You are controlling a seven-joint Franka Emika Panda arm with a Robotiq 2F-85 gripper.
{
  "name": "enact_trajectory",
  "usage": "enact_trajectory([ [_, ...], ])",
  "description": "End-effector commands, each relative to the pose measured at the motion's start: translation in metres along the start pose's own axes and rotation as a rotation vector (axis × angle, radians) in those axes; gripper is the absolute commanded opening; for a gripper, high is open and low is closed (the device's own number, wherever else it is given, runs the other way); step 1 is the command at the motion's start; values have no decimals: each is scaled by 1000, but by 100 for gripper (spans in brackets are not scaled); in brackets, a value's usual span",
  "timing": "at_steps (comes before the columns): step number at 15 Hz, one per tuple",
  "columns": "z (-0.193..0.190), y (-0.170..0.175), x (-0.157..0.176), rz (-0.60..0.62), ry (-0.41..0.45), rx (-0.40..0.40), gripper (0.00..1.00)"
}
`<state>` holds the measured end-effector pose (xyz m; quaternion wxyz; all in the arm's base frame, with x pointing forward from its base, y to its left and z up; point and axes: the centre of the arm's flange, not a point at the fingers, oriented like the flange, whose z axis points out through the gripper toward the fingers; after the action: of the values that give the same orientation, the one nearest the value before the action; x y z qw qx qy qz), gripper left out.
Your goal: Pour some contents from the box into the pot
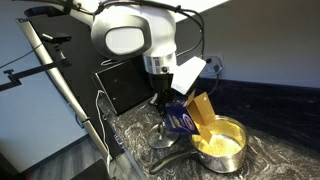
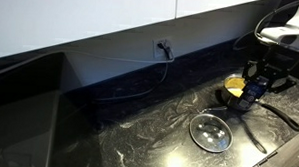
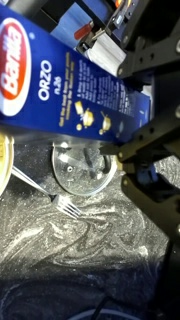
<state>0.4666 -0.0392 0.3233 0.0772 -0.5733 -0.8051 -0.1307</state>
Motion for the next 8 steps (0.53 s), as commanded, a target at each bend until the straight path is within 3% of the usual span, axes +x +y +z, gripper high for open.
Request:
enact_trajectory([
  [1,-11,2,-6,-13,69,-33,23],
  [8,-12,-5,-18,9,163,-88,23],
])
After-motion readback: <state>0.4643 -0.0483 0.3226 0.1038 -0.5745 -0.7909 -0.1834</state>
